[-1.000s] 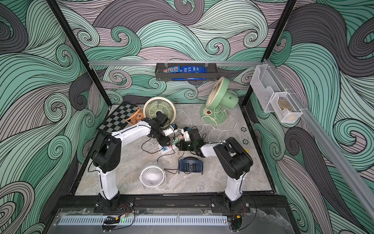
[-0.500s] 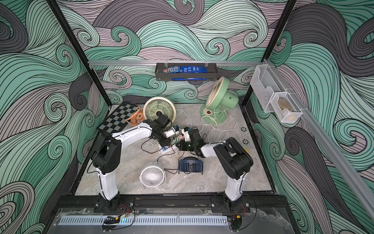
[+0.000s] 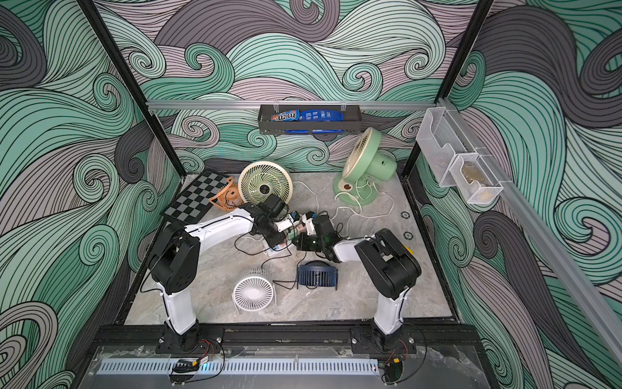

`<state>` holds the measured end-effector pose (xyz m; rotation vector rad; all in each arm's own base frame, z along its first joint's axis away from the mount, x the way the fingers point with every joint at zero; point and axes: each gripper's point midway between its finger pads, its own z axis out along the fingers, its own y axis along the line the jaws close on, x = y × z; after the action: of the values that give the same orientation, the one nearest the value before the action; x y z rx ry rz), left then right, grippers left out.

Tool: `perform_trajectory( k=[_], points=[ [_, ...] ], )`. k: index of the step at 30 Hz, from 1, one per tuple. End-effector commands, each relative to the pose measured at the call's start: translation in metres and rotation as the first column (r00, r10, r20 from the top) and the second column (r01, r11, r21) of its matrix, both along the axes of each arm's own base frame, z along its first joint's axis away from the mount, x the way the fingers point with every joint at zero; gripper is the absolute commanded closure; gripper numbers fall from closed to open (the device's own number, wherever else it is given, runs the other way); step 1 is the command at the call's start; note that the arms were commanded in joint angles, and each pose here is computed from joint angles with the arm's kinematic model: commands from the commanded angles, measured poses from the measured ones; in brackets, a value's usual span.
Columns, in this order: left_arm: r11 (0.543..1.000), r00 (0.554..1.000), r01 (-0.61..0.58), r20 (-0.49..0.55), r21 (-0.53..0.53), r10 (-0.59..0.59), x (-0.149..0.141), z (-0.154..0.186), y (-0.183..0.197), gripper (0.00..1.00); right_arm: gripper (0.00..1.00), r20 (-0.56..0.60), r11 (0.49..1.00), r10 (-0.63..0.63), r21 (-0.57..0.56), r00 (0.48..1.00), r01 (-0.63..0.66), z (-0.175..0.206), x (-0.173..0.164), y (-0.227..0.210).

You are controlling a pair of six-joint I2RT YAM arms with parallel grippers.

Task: Unplug the desk fan from the power strip
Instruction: Remove the plug from the socket.

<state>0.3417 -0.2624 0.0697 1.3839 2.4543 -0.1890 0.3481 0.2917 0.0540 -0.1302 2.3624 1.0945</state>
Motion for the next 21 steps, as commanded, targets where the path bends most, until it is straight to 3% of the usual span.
perform_trajectory(
  k=[1,6,11,14,19,21],
  points=[
    [0.996,0.996,0.015,-0.089,-0.089,-0.023,-0.009,0.013,-0.014,1.00,1.00,-0.084,0.996,-0.031,-0.082,0.996,0.024,-0.025,-0.014,-0.012],
    [0.997,0.999,0.033,0.013,-0.067,-0.032,-0.003,0.015,-0.011,1.00,1.00,-0.088,0.996,-0.039,-0.088,0.995,0.031,-0.027,-0.014,-0.014],
    [0.999,0.989,-0.040,0.140,0.004,0.039,0.017,0.016,0.004,1.00,1.00,-0.089,0.995,-0.043,-0.089,0.995,0.035,-0.028,-0.014,-0.014],
    [0.998,0.987,-0.055,0.150,0.022,0.051,0.021,0.016,0.006,1.00,1.00,-0.092,0.995,-0.043,-0.091,0.995,0.035,-0.029,-0.014,-0.014],
    [1.000,0.997,-0.014,0.076,-0.020,0.015,0.009,0.016,-0.004,1.00,1.00,-0.094,0.995,-0.051,-0.095,0.994,0.042,-0.031,-0.014,-0.016],
    [1.000,0.992,0.009,0.126,0.002,-0.009,0.009,0.017,-0.005,1.00,1.00,-0.097,0.994,-0.053,-0.097,0.994,0.043,-0.032,-0.015,-0.017]
  ],
)
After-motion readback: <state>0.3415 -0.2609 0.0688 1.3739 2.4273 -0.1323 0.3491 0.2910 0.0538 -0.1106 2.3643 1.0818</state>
